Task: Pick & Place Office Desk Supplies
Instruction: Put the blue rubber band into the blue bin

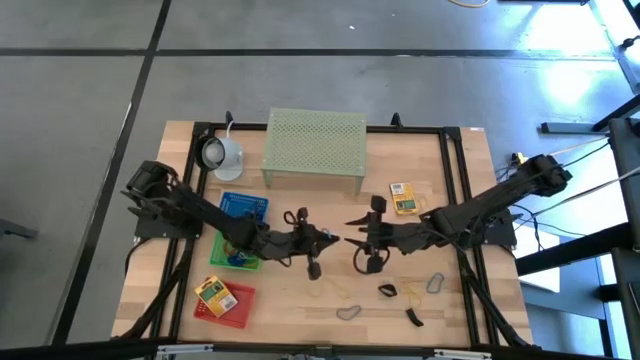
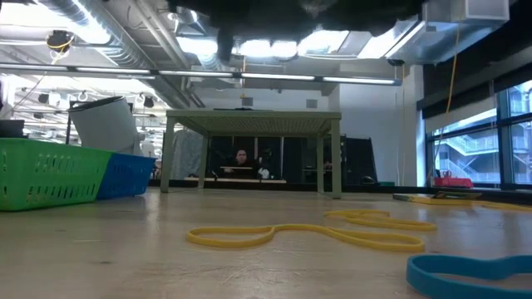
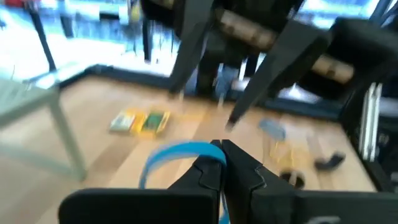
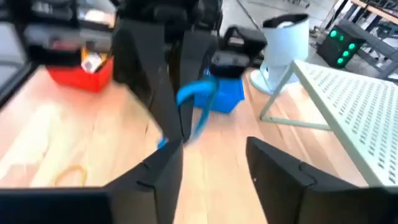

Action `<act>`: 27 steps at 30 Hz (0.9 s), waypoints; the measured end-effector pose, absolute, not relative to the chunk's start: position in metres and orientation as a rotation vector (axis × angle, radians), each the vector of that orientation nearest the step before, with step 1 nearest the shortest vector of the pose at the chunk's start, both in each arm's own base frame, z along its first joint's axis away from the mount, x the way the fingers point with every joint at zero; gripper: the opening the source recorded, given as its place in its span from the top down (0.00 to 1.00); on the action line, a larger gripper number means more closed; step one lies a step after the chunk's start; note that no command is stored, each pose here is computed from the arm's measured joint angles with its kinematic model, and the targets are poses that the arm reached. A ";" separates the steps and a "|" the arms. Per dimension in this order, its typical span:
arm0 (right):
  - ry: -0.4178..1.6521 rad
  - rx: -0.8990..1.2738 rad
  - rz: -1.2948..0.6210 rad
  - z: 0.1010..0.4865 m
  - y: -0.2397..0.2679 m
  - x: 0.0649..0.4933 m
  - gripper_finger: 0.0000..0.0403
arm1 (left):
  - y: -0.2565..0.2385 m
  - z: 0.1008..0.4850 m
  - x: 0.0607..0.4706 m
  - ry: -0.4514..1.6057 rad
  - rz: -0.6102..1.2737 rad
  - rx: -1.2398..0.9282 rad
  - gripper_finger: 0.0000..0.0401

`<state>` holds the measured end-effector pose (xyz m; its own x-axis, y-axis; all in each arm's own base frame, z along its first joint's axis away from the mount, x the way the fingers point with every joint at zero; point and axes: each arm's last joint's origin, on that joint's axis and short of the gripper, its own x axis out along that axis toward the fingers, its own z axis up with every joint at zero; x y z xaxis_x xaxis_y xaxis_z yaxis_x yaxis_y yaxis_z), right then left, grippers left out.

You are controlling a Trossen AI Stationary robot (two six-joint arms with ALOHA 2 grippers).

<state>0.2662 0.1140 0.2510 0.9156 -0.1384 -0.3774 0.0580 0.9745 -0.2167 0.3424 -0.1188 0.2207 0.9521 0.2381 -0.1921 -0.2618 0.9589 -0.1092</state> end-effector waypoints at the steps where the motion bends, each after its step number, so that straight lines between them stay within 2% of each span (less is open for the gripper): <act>1: 0.416 -0.209 -0.102 0.251 0.115 0.263 0.53 | -0.117 0.222 0.339 0.214 0.261 -0.143 1.00; 9: 0.437 -0.216 -0.076 0.258 0.119 0.249 0.49 | -0.098 0.244 0.286 0.510 0.371 -0.225 1.00; 15: 0.441 -0.219 -0.073 0.257 0.119 0.248 0.51 | -0.076 0.250 0.234 0.734 0.597 -0.314 0.99; 21: 0.440 -0.219 -0.073 0.257 0.119 0.249 0.52 | -0.063 0.232 0.201 0.870 0.894 -0.407 1.00; 27: 0.441 -0.219 -0.072 0.257 0.119 0.249 0.52 | -0.057 0.194 0.188 0.861 1.000 -0.471 0.99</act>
